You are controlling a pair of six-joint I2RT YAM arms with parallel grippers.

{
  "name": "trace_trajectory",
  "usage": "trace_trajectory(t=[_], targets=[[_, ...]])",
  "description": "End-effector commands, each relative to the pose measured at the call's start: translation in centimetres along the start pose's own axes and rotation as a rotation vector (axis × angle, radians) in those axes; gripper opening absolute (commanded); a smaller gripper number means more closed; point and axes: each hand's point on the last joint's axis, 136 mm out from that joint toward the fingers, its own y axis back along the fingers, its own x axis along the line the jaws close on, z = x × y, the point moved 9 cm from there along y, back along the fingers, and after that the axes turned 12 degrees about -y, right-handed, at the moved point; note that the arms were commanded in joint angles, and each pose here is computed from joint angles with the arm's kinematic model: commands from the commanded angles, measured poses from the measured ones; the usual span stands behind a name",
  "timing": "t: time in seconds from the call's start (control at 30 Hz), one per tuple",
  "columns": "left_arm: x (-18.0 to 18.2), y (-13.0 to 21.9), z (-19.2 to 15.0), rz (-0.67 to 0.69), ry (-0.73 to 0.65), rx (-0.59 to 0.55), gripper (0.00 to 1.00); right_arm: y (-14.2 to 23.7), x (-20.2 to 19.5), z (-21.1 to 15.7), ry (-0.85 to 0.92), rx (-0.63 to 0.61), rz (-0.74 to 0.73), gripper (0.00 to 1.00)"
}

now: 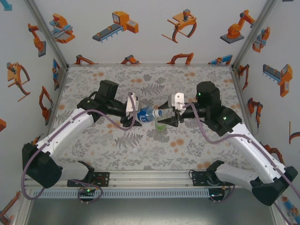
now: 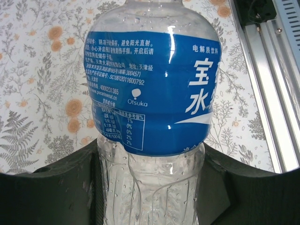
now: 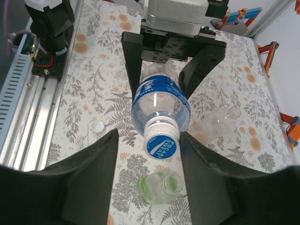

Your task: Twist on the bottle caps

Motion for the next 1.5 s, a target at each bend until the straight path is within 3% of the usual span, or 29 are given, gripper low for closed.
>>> trace_trajectory(t=[0.0, 0.33, 0.53, 0.67, 0.8, 0.87, 1.07, 1.1, 1.23, 1.3, 1.47], targets=[[0.0, 0.5, 1.5, -0.008, -0.051, -0.052, 0.0, -0.3, 0.1, 0.1, 0.033, -0.015, 0.01, 0.46], [-0.1, 0.5, 1.6, -0.013, -0.054, -0.053, 0.0, -0.5, -0.5, -0.7, 0.024, 0.025, -0.057, 0.43], [-0.1, 0.5, 1.7, -0.012, -0.056, -0.053, 0.0, -0.6, -0.6, -0.8, -0.046, 0.028, -0.066, 0.24], [0.2, 0.4, 1.5, 0.0, -0.035, -0.03, 0.0, -0.9, -1.3, -1.5, -0.26, 0.033, -0.124, 0.17], [0.7, 0.2, 1.2, 0.02, -0.016, 0.001, 0.0, -1.4, -3.5, -2.2, -0.694, -0.038, -0.311, 0.0], [0.8, 0.1, 1.0, 0.031, -0.01, 0.016, 0.0, -1.6, -4.6, -3.1, -0.996, -0.091, -0.431, 0.0], [1.0, 0.0, 0.6, 0.043, -0.002, 0.046, 0.0, -2.2, -5.2, -5.5, -1.651, -0.211, -0.497, 0.0], [1.0, 0.0, 0.6, 0.043, -0.003, 0.044, 0.0, -2.3, -5.2, -5.9, -1.692, -0.231, -0.496, 0.0], [1.0, 0.0, 0.8, 0.042, -0.001, 0.039, 0.0, -2.2, -5.2, -5.9, -1.683, -0.224, -0.52, 0.0], [1.0, 0.1, 0.8, 0.044, -0.002, 0.039, 0.0, -2.1, -5.3, -5.3, -1.634, -0.225, -0.503, 0.06], [1.0, 0.2, 1.1, 0.043, -0.003, 0.026, 0.0, -1.4, -5.1, -2.2, -1.364, -0.197, -0.438, 0.4]])
